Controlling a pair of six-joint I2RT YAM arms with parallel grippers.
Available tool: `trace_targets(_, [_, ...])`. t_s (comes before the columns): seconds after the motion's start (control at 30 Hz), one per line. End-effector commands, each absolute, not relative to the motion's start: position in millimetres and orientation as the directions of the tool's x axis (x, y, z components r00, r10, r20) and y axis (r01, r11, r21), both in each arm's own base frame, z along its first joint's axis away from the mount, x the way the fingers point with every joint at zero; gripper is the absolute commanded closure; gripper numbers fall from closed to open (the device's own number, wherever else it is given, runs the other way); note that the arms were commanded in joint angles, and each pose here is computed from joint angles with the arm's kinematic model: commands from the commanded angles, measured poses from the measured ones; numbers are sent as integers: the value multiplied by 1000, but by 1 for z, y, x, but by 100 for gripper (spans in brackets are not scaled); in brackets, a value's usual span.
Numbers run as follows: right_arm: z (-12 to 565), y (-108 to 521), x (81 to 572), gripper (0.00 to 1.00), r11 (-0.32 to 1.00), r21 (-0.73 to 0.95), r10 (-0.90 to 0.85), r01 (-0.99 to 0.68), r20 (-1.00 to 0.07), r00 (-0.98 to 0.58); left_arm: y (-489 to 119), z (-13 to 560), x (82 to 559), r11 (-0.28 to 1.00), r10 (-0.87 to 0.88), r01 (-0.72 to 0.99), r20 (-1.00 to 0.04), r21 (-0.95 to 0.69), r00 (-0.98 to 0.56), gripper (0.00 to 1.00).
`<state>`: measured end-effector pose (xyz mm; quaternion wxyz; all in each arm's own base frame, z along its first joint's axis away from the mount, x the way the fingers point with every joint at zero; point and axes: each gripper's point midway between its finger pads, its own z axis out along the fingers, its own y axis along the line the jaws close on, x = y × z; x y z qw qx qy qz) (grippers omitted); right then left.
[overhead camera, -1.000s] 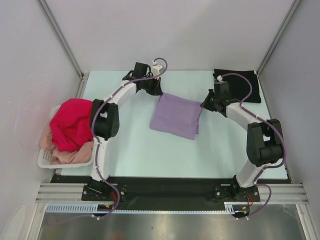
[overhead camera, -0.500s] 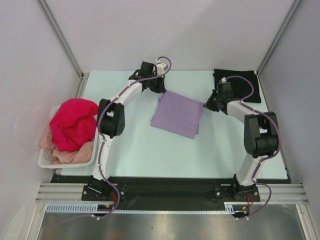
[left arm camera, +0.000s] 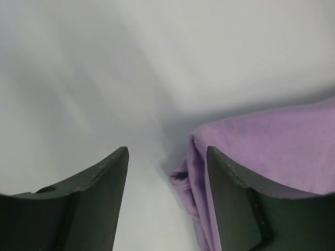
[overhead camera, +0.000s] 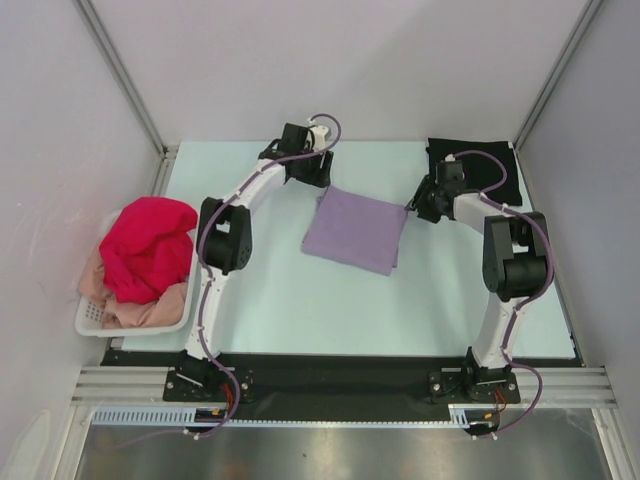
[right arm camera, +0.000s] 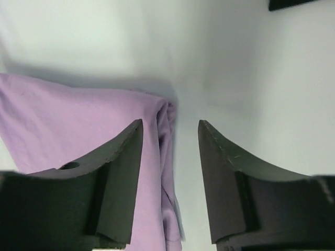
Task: Fold and stack the t-shirts
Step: Fold the tshirt
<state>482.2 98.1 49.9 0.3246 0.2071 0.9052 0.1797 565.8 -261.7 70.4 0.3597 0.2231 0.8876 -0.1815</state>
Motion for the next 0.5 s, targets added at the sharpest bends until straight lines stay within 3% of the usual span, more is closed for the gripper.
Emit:
trace_targets(0.0, [90, 92, 476, 48, 852, 463, 492, 244, -549, -675, -235, 122, 582, 873, 281, 487, -782, -33, -556, 32])
trace_targets(0.17, [77, 107, 428, 27, 810, 528, 521, 255, -448, -726, -215, 149, 563, 874, 269, 485, -809, -22, -522, 29])
trace_targets(0.47, [34, 148, 410, 25, 714, 654, 539, 249, -288, -792, -218, 135, 512, 819, 287, 557, -743, -137, -605, 27])
